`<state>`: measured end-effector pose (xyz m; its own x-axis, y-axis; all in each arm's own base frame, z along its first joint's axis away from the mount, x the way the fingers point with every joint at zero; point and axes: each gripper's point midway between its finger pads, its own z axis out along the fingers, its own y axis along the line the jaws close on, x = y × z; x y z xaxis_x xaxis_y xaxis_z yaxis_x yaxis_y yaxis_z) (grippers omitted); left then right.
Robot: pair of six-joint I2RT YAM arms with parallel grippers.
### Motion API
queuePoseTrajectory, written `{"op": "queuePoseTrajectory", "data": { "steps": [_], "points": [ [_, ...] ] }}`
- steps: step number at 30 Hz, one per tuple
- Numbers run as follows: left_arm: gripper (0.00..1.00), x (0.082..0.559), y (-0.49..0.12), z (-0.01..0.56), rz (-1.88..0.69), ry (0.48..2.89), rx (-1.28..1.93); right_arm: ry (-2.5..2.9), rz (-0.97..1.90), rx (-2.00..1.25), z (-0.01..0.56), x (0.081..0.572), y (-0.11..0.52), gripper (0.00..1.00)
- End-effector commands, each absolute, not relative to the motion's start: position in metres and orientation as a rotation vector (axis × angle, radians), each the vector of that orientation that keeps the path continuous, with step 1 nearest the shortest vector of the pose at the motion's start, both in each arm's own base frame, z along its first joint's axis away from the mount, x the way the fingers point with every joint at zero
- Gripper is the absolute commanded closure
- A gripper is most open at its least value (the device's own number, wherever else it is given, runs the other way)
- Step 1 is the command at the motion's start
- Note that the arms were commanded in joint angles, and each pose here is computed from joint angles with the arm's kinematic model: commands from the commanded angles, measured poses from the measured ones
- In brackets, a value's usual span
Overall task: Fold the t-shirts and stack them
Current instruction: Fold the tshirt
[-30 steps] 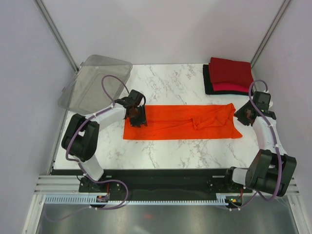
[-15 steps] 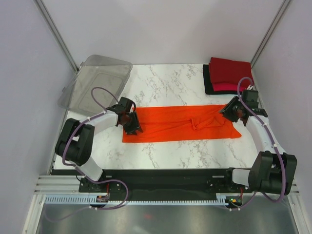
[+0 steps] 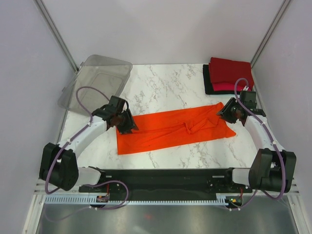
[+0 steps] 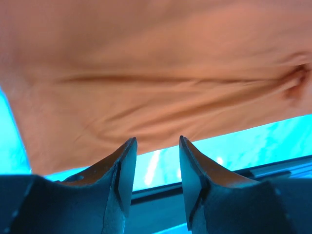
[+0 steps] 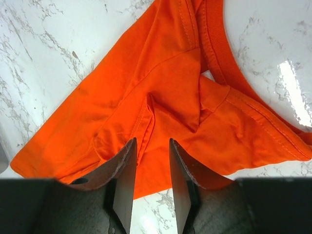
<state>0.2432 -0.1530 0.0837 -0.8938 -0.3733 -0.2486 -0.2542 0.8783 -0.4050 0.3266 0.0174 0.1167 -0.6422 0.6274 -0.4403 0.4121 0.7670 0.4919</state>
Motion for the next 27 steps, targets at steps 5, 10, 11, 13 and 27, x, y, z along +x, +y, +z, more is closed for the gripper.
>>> {"op": "queuePoseTrajectory", "data": {
  "steps": [5,10,11,13,27],
  "points": [
    [0.54,0.325,-0.193,0.102,-0.604,2.694,-0.239,2.336,0.527,0.704,0.118,0.337,0.028,0.59],
    [0.54,0.357,-0.194,0.061,-0.48,2.77,-0.261,2.352,0.501,0.706,0.112,0.342,0.026,0.59],
    [0.54,0.355,-0.191,0.053,-0.445,2.79,-0.271,2.353,0.493,0.708,0.111,0.343,0.024,0.59],
    [0.55,0.347,-0.185,0.031,-0.388,2.846,-0.303,2.351,0.476,0.712,0.111,0.344,0.022,0.58],
    [0.55,0.262,-0.112,-0.014,-0.034,2.953,-0.506,2.4,0.326,0.788,0.065,0.357,0.05,0.59]
  ]
}}
